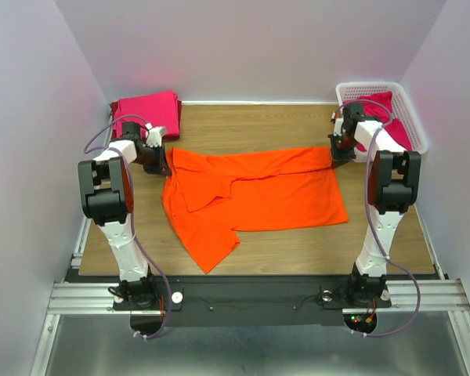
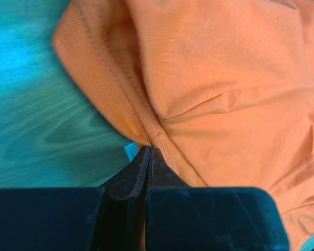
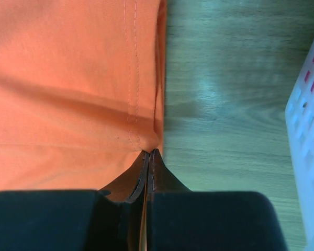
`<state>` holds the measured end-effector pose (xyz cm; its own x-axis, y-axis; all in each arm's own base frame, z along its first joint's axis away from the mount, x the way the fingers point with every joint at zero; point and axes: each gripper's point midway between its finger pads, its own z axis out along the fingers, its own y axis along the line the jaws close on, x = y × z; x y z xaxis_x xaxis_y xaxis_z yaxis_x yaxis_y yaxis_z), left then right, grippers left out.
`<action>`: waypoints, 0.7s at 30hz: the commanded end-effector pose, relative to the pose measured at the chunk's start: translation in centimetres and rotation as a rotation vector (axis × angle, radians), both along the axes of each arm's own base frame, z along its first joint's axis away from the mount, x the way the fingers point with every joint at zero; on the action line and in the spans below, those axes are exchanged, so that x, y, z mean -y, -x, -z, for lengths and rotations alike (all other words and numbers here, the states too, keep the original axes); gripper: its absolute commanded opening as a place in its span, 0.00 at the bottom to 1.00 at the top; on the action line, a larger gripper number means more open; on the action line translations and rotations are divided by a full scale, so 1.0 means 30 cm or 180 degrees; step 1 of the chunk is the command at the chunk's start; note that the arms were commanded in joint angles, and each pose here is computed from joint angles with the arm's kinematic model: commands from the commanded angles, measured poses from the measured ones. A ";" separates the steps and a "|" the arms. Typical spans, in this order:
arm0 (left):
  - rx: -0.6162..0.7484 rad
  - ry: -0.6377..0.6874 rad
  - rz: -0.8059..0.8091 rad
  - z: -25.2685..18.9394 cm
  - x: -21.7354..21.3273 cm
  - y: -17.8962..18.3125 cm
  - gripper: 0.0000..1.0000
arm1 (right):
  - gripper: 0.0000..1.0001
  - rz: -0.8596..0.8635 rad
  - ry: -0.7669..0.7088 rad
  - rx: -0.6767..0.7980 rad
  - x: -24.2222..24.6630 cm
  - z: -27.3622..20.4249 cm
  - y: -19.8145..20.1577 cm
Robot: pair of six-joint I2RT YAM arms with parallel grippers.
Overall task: Fold and stack the t-shirts
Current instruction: Fold the tshirt
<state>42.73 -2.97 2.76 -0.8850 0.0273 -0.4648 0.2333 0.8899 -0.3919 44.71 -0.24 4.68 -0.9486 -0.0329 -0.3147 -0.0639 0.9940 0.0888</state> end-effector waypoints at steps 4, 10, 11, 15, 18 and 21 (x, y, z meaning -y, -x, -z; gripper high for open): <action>-0.0105 -0.0332 -0.0120 0.056 -0.072 -0.013 0.06 | 0.01 0.0003 0.0147 0.0066 0.041 -0.013 -0.017; -0.0060 -0.0360 -0.0137 0.040 -0.082 -0.041 0.05 | 0.01 -0.0109 0.0098 0.0040 0.028 0.003 -0.015; -0.0034 -0.0364 -0.0134 0.030 -0.084 -0.055 0.05 | 0.00 -0.0123 0.0072 0.0037 0.022 0.002 -0.013; 0.0091 -0.0280 -0.0025 -0.024 -0.068 -0.092 0.06 | 0.12 -0.0341 -0.0096 0.0125 -0.034 -0.050 -0.010; 0.0357 -0.0101 0.0197 -0.139 -0.021 -0.112 0.13 | 0.43 -0.0554 -0.0405 0.0363 -0.105 -0.166 -0.015; 0.0642 -0.0089 0.0386 -0.259 0.032 -0.115 0.22 | 0.52 -0.0718 -0.0578 0.0649 -0.164 -0.288 -0.033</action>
